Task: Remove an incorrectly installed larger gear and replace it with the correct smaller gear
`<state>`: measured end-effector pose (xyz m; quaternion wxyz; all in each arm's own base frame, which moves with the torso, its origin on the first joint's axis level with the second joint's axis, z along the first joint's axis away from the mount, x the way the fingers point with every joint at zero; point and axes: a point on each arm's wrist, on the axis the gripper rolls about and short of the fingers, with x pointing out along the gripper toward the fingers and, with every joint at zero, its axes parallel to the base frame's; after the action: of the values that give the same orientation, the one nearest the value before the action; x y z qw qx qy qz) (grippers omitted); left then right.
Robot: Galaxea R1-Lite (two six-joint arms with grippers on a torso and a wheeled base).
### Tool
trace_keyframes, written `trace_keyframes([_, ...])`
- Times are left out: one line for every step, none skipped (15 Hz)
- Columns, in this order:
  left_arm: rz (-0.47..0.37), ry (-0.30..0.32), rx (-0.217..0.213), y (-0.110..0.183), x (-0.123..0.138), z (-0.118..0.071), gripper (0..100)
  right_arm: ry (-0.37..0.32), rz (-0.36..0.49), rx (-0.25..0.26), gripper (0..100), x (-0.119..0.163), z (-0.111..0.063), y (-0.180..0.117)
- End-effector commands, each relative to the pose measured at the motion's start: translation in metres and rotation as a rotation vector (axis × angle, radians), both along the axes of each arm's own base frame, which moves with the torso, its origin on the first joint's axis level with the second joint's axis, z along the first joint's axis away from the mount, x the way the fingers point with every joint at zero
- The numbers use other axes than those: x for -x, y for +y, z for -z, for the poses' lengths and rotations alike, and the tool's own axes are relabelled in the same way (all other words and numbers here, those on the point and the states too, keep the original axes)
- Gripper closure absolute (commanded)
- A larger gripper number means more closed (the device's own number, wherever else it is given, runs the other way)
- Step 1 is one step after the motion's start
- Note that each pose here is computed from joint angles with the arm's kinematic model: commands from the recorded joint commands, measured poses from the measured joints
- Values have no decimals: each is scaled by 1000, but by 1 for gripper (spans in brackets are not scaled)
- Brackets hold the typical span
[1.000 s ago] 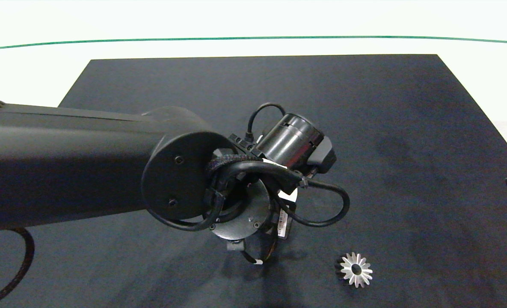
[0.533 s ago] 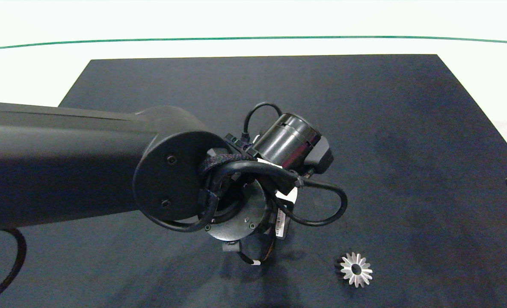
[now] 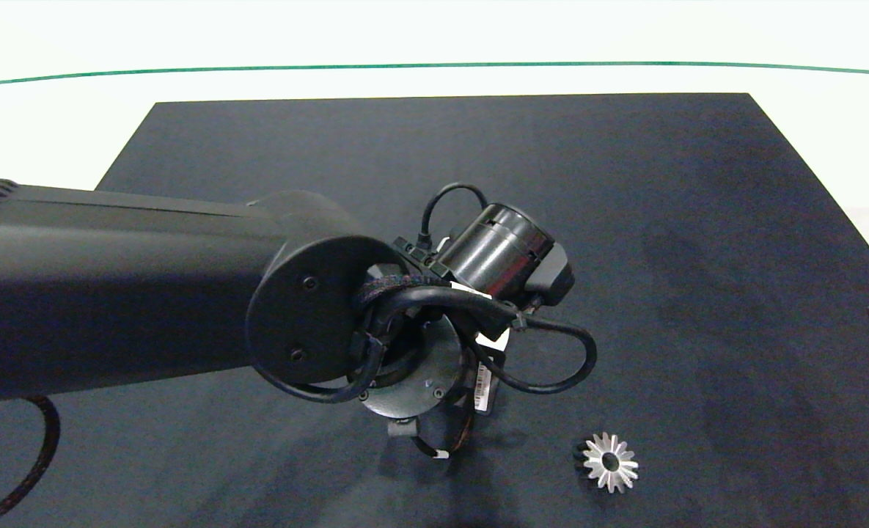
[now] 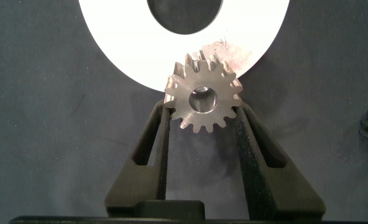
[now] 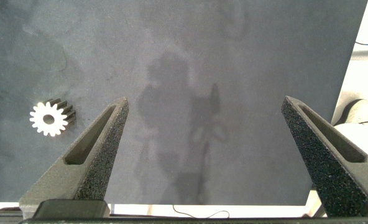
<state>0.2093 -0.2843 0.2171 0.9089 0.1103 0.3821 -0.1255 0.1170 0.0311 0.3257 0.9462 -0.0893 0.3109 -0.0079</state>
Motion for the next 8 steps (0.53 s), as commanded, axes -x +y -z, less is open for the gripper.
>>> trace_keyframes([-2,2,-9,-3,-2,3,100,4,1,2,0,0,0,0])
trace_keyframes([-1,2,-10,-4,-3,4,100,3,0,3,0,1,0,0])
trace_keyframes([1,1,-8,-5,-3,3,100,3,0,3,0,1,0,0])
trace_keyframes([1,0,-7,-6,-4,3,100,3,0,3,0,1,0,0])
trace_keyframes([1,0,-7,-6,-4,3,100,3,0,3,0,1,0,0])
trace_keyframes([0,1,-7,-5,-4,3,100,3,0,3,0,1,0,0])
trace_keyframes([-2,1,-8,-5,-4,4,100,3,0,3,0,1,0,0])
trace_keyframes([-2,2,-5,-5,-4,3,0,3,0,3,0,1,0,0])
